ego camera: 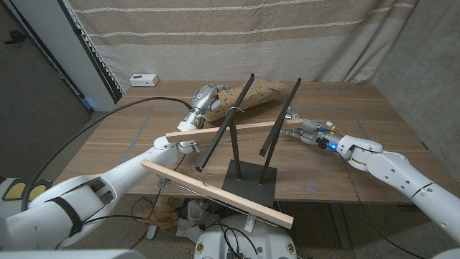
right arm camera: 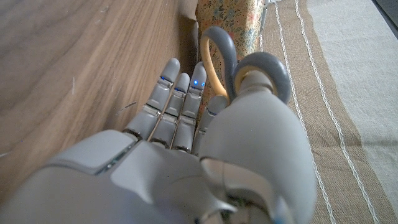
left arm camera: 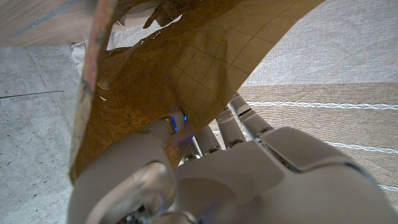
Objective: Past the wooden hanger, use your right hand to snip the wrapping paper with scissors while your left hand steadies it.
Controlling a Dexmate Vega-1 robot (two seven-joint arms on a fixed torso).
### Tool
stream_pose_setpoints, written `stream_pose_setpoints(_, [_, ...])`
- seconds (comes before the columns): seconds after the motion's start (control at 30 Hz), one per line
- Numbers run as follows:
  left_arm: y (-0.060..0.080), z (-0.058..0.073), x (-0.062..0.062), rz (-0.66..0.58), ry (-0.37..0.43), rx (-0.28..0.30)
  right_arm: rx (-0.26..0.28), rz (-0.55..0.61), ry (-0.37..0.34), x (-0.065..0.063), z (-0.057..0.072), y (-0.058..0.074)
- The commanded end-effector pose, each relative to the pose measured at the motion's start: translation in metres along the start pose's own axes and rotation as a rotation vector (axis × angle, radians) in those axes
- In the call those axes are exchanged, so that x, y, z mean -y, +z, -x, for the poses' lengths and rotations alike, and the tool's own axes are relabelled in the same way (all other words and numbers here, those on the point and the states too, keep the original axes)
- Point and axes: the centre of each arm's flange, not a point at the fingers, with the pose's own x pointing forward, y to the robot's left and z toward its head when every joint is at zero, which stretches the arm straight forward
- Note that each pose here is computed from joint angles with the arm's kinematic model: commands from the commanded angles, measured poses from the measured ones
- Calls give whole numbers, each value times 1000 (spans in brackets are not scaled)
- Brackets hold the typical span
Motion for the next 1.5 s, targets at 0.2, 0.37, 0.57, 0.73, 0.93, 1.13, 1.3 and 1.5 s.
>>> stream_pose_setpoints(0.2, [2,-2,1,-5,4,6,2,35,-60,1,6,3])
stream_pose_setpoints(0.37, [0,-3,1,-7,4,9,2,54,-66,1,6,5])
stream_pose_setpoints(0.57, [-1,-4,2,-8,2,10,9,63,-79,1,7,5])
stream_pose_setpoints(0.73, [-4,-4,2,-6,5,8,7,76,-98,0,6,6])
stream_pose_setpoints(0.93, [-7,-3,2,-5,7,5,-4,83,-97,-2,4,7])
stream_pose_setpoints(1.13, [-10,-1,2,-7,8,1,-18,84,-121,-3,3,7])
stream_pose_setpoints(1.3, [-12,0,2,-10,8,1,-22,91,-128,-5,1,9])
stream_pose_setpoints(1.5, [-14,0,3,-9,9,-2,-26,108,-154,-7,0,11])
